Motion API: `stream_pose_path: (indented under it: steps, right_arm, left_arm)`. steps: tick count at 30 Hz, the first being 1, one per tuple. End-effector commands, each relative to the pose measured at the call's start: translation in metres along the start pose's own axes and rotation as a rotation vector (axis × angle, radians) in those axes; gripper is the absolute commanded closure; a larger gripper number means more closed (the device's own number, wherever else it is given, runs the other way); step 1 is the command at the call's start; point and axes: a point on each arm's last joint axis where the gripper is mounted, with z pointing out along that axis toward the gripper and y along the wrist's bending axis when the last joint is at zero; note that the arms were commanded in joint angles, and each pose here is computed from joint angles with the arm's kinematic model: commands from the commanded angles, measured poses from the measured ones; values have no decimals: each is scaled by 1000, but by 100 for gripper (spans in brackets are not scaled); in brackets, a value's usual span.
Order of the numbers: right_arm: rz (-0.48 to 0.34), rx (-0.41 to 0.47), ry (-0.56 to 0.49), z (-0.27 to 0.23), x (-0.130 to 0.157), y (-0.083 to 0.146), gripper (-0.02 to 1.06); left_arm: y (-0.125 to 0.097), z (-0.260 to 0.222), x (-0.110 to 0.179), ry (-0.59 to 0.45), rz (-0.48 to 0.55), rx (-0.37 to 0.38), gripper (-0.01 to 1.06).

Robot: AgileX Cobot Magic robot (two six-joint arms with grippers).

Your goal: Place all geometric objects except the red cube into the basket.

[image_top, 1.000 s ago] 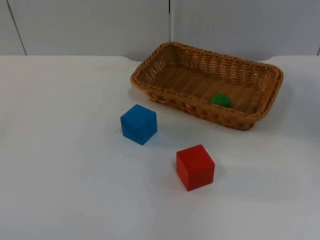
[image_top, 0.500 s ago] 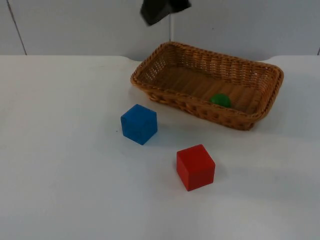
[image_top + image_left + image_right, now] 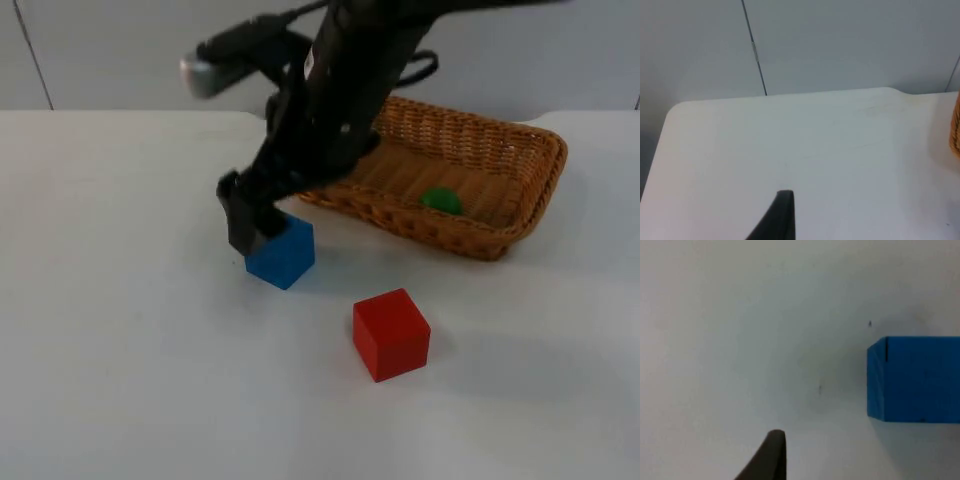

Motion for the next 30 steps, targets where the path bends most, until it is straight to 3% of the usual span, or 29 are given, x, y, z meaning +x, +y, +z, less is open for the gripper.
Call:
stream_pose_path:
  steps: [1,6,14,21,23,24,25,27,30]
  right_arm:
    - [-10,17,-28,4,-3,-1,2]
    - [-7,13,-9,27,4,-1,2]
    - [-8,63,-97,65,8,-11,2]
    - [5,70,-91,89,14,-19,4]
    - [0,72,-107,91,10,-20,41]
    - [21,71,-127,90,7,-20,65]
    - [51,67,-146,87,3,-21,97]
    - [80,64,-159,85,-1,-21,103]
    - [80,54,-148,68,-14,-23,102]
  left_arm:
    - [1,-1,0,-10,-7,-4,0]
    - [1,-1,0,-10,-7,-4,0]
    - [1,-1,0,-10,-5,-6,0]
    - [2,-1,0,-11,12,-17,0]
    - [2,-1,-1,-20,12,-17,0]
    - [2,-1,-1,-24,12,-18,0]
    - [2,-1,-1,-24,12,-18,0]
    - [2,-1,-1,-24,12,-18,0]
    - [2,-1,-1,-24,12,-18,0]
